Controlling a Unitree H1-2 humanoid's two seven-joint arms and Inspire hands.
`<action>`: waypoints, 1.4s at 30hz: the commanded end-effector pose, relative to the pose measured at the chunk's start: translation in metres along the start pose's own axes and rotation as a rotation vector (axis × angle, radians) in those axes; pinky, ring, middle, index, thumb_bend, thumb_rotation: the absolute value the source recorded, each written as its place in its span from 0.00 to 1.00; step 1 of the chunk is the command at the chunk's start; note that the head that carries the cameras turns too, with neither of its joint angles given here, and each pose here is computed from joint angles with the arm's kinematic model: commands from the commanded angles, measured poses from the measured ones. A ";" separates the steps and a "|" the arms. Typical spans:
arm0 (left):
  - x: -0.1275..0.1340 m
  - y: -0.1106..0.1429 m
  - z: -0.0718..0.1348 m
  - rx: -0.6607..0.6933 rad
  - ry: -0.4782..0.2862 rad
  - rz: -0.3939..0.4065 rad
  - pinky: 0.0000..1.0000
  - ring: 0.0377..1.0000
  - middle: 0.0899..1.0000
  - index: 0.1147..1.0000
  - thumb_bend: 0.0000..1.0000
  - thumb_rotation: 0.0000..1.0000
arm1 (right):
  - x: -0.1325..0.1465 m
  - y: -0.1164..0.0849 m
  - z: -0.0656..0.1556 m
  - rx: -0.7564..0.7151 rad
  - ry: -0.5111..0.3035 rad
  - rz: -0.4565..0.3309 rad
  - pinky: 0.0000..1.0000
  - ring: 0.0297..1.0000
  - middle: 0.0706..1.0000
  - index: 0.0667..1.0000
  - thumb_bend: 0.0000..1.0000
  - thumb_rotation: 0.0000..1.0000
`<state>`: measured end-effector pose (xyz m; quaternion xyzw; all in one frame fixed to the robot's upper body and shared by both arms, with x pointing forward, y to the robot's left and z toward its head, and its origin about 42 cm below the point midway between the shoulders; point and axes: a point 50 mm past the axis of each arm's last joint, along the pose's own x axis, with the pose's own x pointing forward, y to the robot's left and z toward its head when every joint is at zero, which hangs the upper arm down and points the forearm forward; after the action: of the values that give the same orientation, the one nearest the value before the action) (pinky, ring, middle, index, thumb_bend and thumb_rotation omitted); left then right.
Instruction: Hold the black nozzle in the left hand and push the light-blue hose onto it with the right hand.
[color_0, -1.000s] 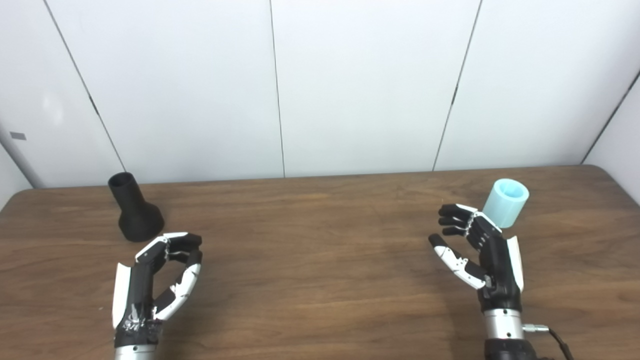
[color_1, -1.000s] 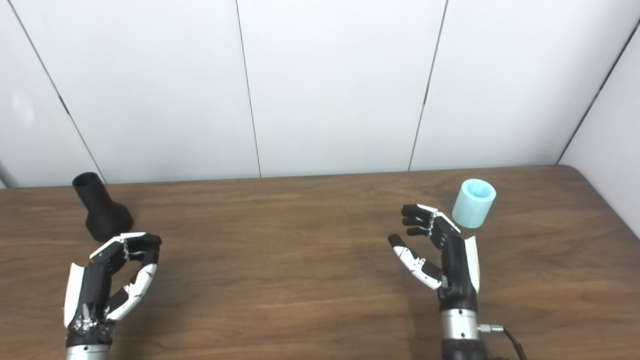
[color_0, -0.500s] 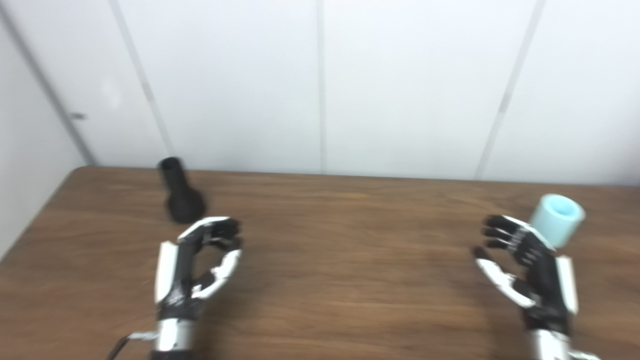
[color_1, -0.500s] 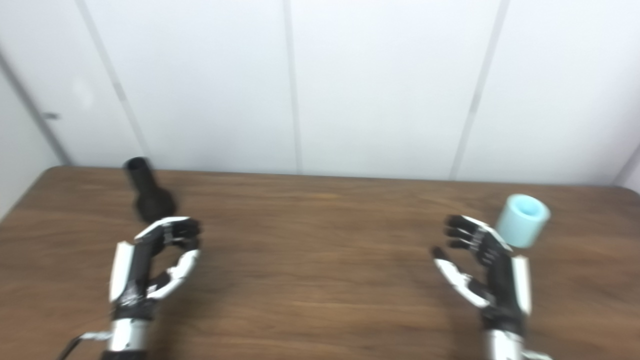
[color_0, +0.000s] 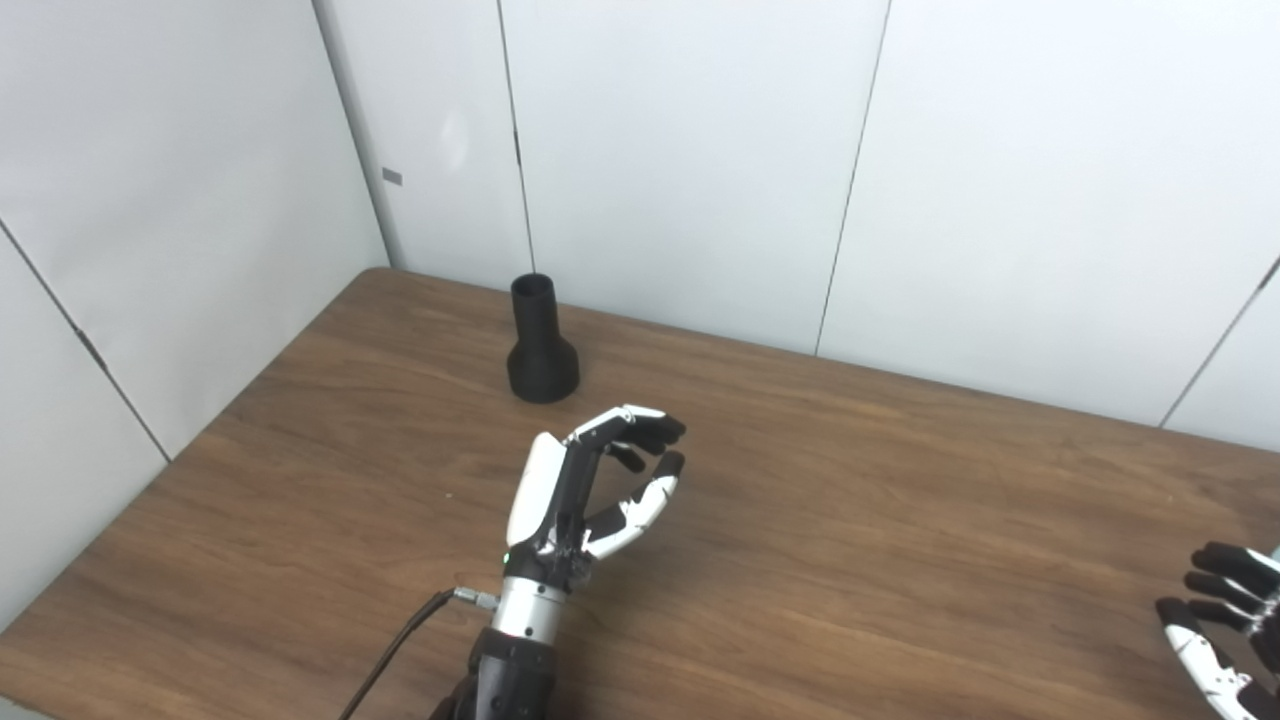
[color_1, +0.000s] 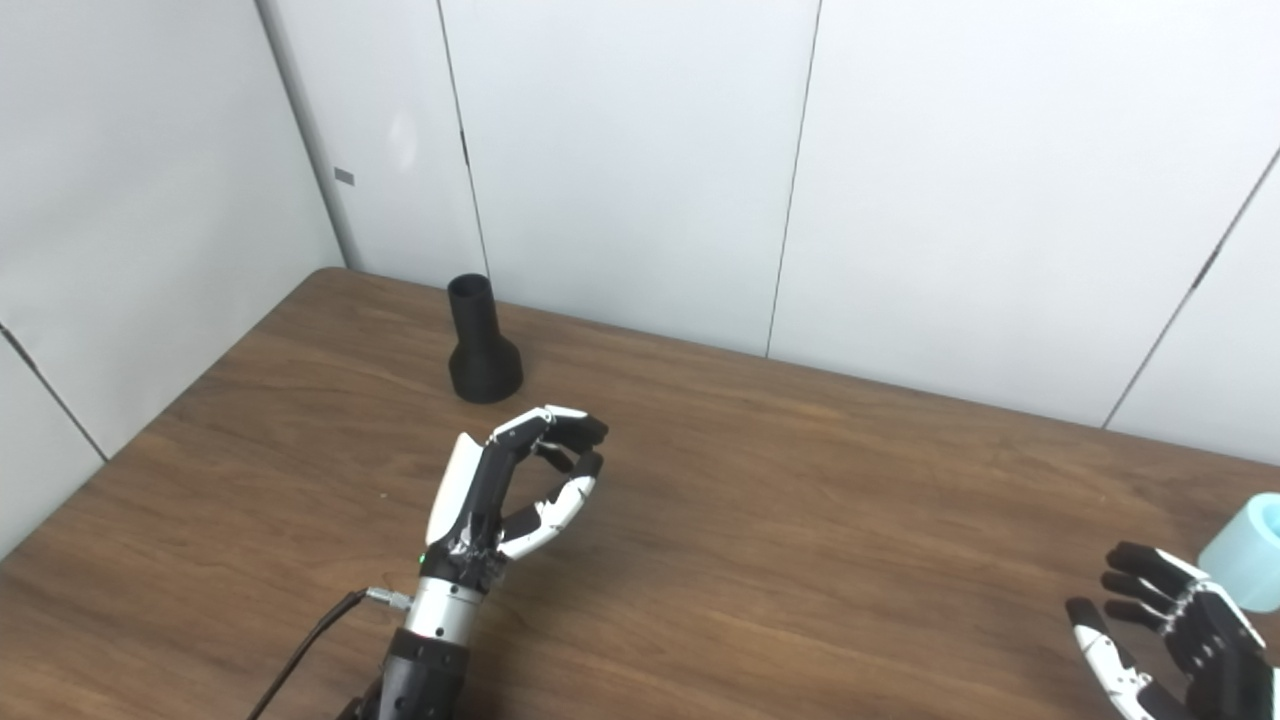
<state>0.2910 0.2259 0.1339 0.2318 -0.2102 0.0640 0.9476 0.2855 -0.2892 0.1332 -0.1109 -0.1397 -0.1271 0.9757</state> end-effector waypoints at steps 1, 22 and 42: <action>-0.020 -0.016 -0.008 -0.014 0.058 -0.018 0.47 0.57 0.59 0.55 0.28 0.29 | 0.010 -0.001 0.019 0.007 -0.080 -0.006 0.50 0.60 0.61 0.58 0.24 0.17; -0.016 -0.002 0.001 -0.061 0.032 0.047 0.82 0.82 0.83 0.87 0.89 0.39 | 0.006 0.002 0.044 -0.007 -0.089 0.001 0.47 0.59 0.60 0.56 0.18 0.14; 0.005 0.035 -0.041 0.102 0.143 0.187 0.77 0.87 0.92 1.00 0.93 0.43 | 0.004 0.006 0.059 0.006 -0.085 0.004 0.42 0.55 0.57 0.52 0.12 0.00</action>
<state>0.3135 0.2653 0.1374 0.2367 -0.1938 0.1699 0.9368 0.2749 -0.2705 0.1710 -0.1140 -0.1431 -0.1214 0.9756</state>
